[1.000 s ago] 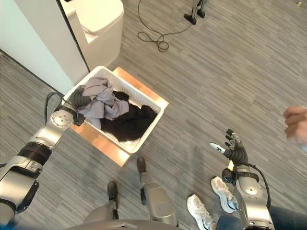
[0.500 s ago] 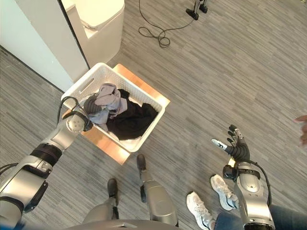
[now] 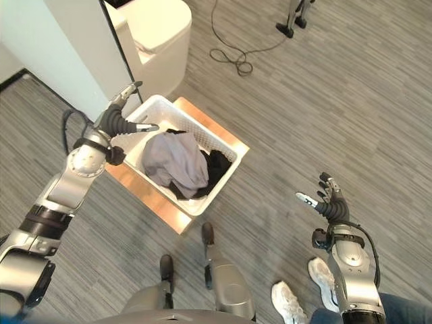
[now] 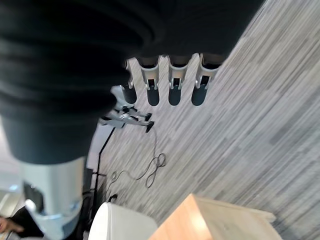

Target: Pick up bed clothes into laundry basket.

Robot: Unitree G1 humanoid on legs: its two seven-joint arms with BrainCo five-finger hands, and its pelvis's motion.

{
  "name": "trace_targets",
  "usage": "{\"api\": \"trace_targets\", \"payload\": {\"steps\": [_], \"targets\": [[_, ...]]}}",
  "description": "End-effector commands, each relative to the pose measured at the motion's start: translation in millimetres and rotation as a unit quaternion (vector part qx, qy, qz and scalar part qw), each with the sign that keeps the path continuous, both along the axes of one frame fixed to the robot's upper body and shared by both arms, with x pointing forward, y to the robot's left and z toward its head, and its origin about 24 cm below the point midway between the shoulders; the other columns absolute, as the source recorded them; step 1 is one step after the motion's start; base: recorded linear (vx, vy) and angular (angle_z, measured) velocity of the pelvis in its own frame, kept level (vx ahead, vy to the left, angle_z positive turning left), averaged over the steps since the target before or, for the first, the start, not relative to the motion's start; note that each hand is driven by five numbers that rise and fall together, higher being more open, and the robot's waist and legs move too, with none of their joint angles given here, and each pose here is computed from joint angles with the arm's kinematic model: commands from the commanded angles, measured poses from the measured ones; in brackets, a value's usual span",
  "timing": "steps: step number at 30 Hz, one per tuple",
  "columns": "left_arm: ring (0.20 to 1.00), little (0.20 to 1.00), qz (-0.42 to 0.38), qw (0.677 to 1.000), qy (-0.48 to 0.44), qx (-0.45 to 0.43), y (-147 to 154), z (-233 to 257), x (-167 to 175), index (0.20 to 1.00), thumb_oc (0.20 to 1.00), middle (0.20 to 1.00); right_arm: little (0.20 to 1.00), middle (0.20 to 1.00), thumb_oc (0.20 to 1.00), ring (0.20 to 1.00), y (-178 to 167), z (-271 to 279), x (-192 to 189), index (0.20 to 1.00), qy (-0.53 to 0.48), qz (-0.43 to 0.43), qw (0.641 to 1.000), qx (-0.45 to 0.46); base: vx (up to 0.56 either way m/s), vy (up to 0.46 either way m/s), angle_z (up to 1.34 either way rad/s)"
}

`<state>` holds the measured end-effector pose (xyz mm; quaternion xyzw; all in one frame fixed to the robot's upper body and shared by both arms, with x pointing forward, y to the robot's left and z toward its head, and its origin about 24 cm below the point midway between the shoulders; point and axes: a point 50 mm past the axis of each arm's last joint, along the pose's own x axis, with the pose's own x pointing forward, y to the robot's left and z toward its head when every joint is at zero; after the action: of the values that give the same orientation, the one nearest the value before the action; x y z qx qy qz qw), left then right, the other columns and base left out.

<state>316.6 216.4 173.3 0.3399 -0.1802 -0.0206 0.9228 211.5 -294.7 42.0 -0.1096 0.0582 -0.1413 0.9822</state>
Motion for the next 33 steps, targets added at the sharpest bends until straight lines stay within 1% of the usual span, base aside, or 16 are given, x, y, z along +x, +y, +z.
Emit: {"api": "trace_targets", "payload": {"steps": [1, 2, 4, 5, 7, 9, 11, 12, 15, 16, 20, 24, 27, 30, 32, 33], "targets": [[1.0, 1.0, -0.003, 0.993, -0.019, -0.114, 31, -5, -27, 1.0, 1.0, 1.0, 1.0, 1.0, 1.0, 1.0, -13, 27, 2, 1.0, -0.064, -0.018, 0.997, -0.025, 0.06, 0.0, 0.11], [1.0, 1.0, -0.001, 0.993, -0.018, -0.116, 33, -6, -29, 1.0, 1.0, 1.0, 1.0, 1.0, 1.0, 1.0, -12, 26, 2, 1.0, -0.062, -0.016, 0.998, -0.025, 0.06, -0.003, 0.01], [1.0, 1.0, 0.04, 0.976, -0.017, -0.214, 55, -31, -60, 1.0, 1.0, 1.0, 1.0, 1.0, 1.0, 1.0, -5, 25, 5, 1.0, -0.076, -0.008, 0.997, -0.006, 0.05, 0.003, 0.07], [1.0, 1.0, 0.042, 0.976, -0.015, -0.215, 56, -32, -62, 1.0, 1.0, 1.0, 1.0, 1.0, 1.0, 1.0, -4, 25, 5, 1.0, -0.074, -0.005, 0.997, -0.007, 0.04, 0.004, 0.22], [1.0, 1.0, 0.078, 0.952, -0.005, -0.297, 64, -58, -85, 1.0, 1.0, 1.0, 1.0, 1.0, 1.0, 1.0, 4, 21, 6, 1.0, -0.083, 0.001, 0.996, 0.017, 0.03, 0.009, 0.26], [1.0, 1.0, 0.117, 0.92, 0.015, -0.374, 66, -89, -104, 1.0, 1.0, 1.0, 1.0, 1.0, 1.0, 1.0, 12, 12, 5, 1.0, -0.085, 0.004, 0.995, 0.049, 0.02, 0.012, 0.3], [1.0, 1.0, 0.169, 0.869, 0.069, -0.46, 64, -135, -138, 1.0, 1.0, 1.0, 1.0, 1.0, 1.0, 1.0, 17, 0, -5, 1.0, -0.072, 0.005, 0.994, 0.077, 0.01, 0.004, 0.34], [1.0, 1.0, 0.17, 0.868, 0.07, -0.461, 64, -135, -139, 1.0, 1.0, 1.0, 1.0, 1.0, 1.0, 1.0, 17, 0, -6, 1.0, -0.071, 0.005, 0.995, 0.076, 0.01, 0.002, 0.33], [1.0, 1.0, 0.207, 0.832, 0.114, -0.501, 62, -163, -160, 1.0, 1.0, 1.0, 1.0, 1.0, 1.0, 1.0, 23, -5, -9, 1.0, -0.057, 0.015, 0.995, 0.08, 0.01, 0.011, 0.32], [1.0, 1.0, 0.21, 0.827, 0.123, -0.506, 61, -166, -161, 1.0, 1.0, 1.0, 1.0, 1.0, 1.0, 1.0, 25, -4, -8, 1.0, -0.057, 0.021, 0.995, 0.079, 0.0, 0.016, 0.28], [1.0, 1.0, 0.209, 0.862, 0.109, -0.448, 65, -150, -157, 1.0, 1.0, 1.0, 1.0, 1.0, 1.0, 1.0, 30, -2, -7, 1.0, -0.067, 0.021, 0.993, 0.091, 0.01, 0.019, 0.25], [1.0, 1.0, 0.2, 0.855, 0.091, -0.47, 61, -147, -149, 1.0, 1.0, 1.0, 1.0, 1.0, 1.0, 1.0, 35, 2, -4, 1.0, -0.092, 0.021, 0.989, 0.116, -0.01, 0.017, 0.46], [1.0, 1.0, 0.188, 0.861, 0.101, -0.463, 56, -147, -139, 1.0, 1.0, 1.0, 1.0, 1.0, 1.0, 1.0, 33, 0, -12, 1.0, -0.089, 0.013, 0.99, 0.111, -0.05, -0.074, 0.78], [1.0, 1.0, 0.184, 0.859, 0.115, -0.463, 53, -153, -137, 1.0, 1.0, 1.0, 1.0, 1.0, 1.0, 1.0, 26, -7, -24, 1.0, -0.073, -0.001, 0.991, 0.11, 0.0, -0.175, 2.26], [1.0, 1.0, 0.187, 0.867, 0.094, -0.453, 57, -146, -137, 1.0, 1.0, 1.0, 1.0, 1.0, 1.0, 1.0, 15, -5, -31, 1.0, -0.077, -0.019, 0.993, 0.093, -0.05, -0.185, 2.94], [1.0, 1.0, 0.185, 0.871, 0.099, -0.444, 56, -146, -139, 1.0, 1.0, 1.0, 1.0, 1.0, 1.0, 1.0, 17, -10, -35, 1.0, -0.065, -0.013, 0.991, 0.112, -0.1, -0.187, 2.49]]}}
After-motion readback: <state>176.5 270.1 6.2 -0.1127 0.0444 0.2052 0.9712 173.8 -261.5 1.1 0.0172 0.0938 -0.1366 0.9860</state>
